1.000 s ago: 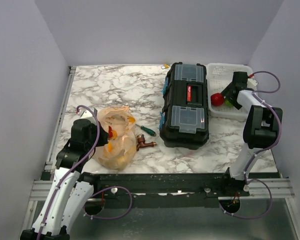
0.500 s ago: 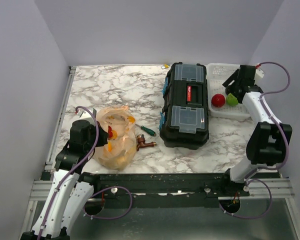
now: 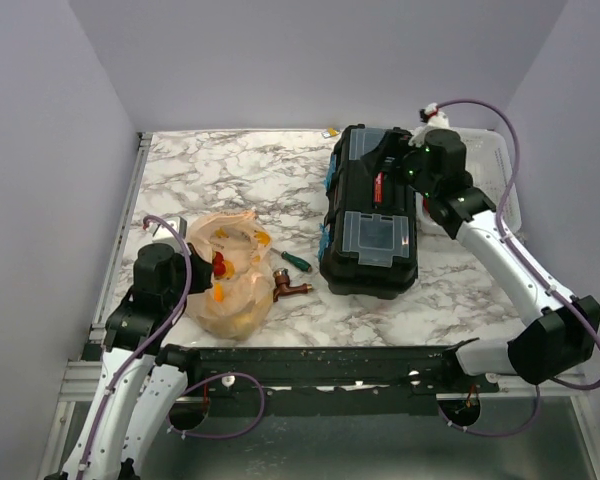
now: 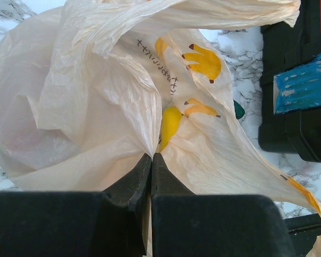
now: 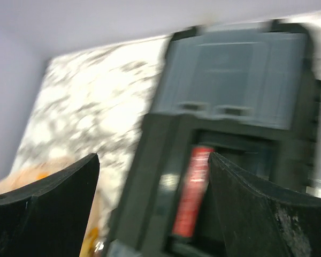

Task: Take the fake fruits out of the plastic bag
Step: Adjust the plastic bag at the center of the board.

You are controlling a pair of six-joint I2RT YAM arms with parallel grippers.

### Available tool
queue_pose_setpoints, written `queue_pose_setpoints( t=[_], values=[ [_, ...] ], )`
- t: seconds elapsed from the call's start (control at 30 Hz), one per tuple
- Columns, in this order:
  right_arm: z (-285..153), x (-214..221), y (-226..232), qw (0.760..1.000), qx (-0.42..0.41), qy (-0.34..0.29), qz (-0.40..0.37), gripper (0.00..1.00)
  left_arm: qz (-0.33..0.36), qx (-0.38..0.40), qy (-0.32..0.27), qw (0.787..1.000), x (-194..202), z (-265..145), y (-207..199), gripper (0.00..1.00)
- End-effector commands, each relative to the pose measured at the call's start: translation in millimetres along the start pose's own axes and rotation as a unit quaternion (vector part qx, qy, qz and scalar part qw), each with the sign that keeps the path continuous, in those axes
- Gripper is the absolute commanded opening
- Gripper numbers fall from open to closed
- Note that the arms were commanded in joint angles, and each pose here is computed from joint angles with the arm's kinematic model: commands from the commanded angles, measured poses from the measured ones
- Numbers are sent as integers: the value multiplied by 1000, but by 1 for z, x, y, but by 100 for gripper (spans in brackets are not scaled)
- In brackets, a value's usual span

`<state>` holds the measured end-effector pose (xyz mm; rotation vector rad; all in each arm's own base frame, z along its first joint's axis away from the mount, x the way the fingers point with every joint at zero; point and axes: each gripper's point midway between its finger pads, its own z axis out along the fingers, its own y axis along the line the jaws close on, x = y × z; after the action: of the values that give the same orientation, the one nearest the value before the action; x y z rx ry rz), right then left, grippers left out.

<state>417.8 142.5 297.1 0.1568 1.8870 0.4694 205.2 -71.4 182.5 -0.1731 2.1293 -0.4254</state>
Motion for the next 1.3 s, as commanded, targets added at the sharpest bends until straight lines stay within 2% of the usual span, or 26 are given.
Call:
queue_pose_setpoints(
  t=[0.0,0.13,0.23,0.33,0.43,0.47,0.53,0.8,0.87,1.0,1.27],
  values=[
    [-21,21,97,981,-184,23,-63,84,-3,-9,-20,1000,-13,-11,-1,0],
    [-35,73,170,943,-301,75,-119,84,5,-15,-18,1000,-14,-8,2,0],
    [-44,117,212,917,-341,114,-172,83,7,-14,-18,1000,-14,-8,2,0],
    [-57,154,247,898,-374,132,-191,82,20,-11,-27,999,-17,-7,2,0],
    [-62,186,269,884,-397,158,-191,69,33,-33,-37,998,-18,-5,11,0],
    [-60,196,272,882,-397,166,-194,64,34,-35,-40,998,-17,-4,13,0],
    [-58,211,279,882,-389,170,-206,61,34,-30,-39,998,-15,-3,12,0],
    [-64,271,314,862,-393,192,-256,61,32,-29,-33,999,-13,-2,12,0],
    [-55,282,317,867,-370,198,-268,61,31,-30,-34,998,-13,-2,12,0],
    [-21,299,305,895,-272,211,-283,57,29,-38,-40,998,-15,-5,14,0],
    [0,335,280,889,-218,246,-319,55,28,-38,-58,997,-19,-11,15,0]
  ],
)
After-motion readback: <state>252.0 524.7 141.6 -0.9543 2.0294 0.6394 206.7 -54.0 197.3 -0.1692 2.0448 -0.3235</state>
